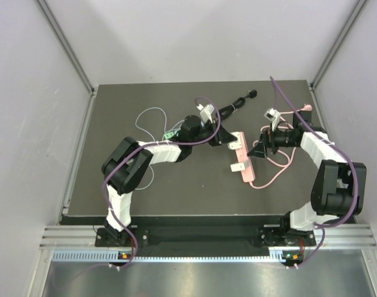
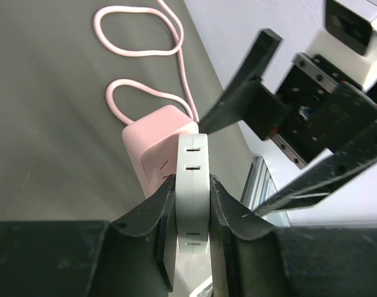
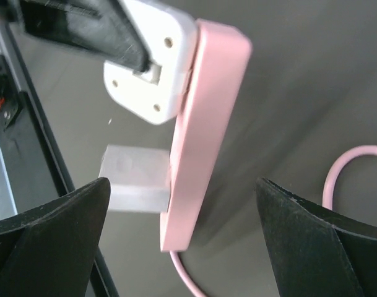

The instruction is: Pull the plug off the socket

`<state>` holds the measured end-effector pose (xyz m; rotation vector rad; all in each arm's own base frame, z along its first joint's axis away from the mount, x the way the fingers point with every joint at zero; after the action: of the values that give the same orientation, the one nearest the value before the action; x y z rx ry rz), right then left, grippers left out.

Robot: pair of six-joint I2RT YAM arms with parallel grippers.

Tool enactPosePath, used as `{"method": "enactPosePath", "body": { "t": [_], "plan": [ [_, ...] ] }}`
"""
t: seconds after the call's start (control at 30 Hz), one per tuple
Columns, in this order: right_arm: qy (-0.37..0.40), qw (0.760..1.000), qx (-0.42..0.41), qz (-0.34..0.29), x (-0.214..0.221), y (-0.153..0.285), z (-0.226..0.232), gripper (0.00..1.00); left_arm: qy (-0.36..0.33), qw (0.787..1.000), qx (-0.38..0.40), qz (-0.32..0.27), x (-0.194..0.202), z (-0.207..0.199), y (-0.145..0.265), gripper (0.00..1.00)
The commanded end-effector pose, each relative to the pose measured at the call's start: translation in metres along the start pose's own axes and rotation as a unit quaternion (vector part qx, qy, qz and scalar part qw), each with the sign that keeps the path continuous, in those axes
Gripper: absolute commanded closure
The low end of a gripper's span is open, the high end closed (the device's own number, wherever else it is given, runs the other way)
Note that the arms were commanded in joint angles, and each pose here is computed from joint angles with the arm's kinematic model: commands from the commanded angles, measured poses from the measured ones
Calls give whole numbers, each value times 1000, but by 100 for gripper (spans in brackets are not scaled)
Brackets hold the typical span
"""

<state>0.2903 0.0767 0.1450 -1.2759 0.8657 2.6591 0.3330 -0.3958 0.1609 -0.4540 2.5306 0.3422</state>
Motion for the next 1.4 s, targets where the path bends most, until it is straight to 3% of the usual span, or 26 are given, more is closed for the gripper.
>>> {"method": "enactPosePath", "body": {
  "t": [0.0, 0.33, 0.53, 0.6, 0.63, 0.73, 0.77, 0.83, 1.13, 1.37],
  "plan": [
    [18, 999, 14, -25, -19, -11, -5, 0, -72, 992, 93, -39, -28, -55, 13, 100],
    [7, 999, 10, -37, -19, -50, -11, 0, -69, 990, 113, -52, -33, -67, 16, 100],
    [17, 998, 15, -53, -14, -62, 0, 16, -47, 990, 112, -71, -36, -68, 19, 100],
    [14, 999, 13, -48, -9, -65, 2, 33, -34, 990, 109, -80, -37, -67, 20, 100],
    [10, 999, 16, -47, -10, -66, 1, 50, -31, 990, 106, -82, -37, -66, 21, 100],
    [5, 999, 17, -46, -10, -66, -1, 72, -24, 991, 100, -90, -39, -65, 23, 100],
    [3, 999, 20, -46, -10, -66, -1, 88, -23, 990, 100, -95, -40, -66, 24, 100],
    [1, 998, 30, -59, -13, -65, -5, 100, -21, 991, 93, -98, -40, -67, 27, 100],
    [-75, 979, 152, -116, -6, -34, -44, 100, -1, 995, -48, -91, -35, -53, 43, 100],
    [-88, 975, 156, -128, -6, -26, -50, 100, -66, 992, -73, -73, -29, -55, 63, 100]
  ]
}}
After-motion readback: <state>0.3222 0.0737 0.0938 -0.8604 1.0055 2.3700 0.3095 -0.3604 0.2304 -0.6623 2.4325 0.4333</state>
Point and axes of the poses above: each gripper's point midway between its finger pads, its own y axis back along the fingers, its own z axis along the line the jaws close on, x = y × z, the point moved 4 cm from there along y, back along the fingers, and after that the axes turned 1 degree about -y, right-handed, at the moved point
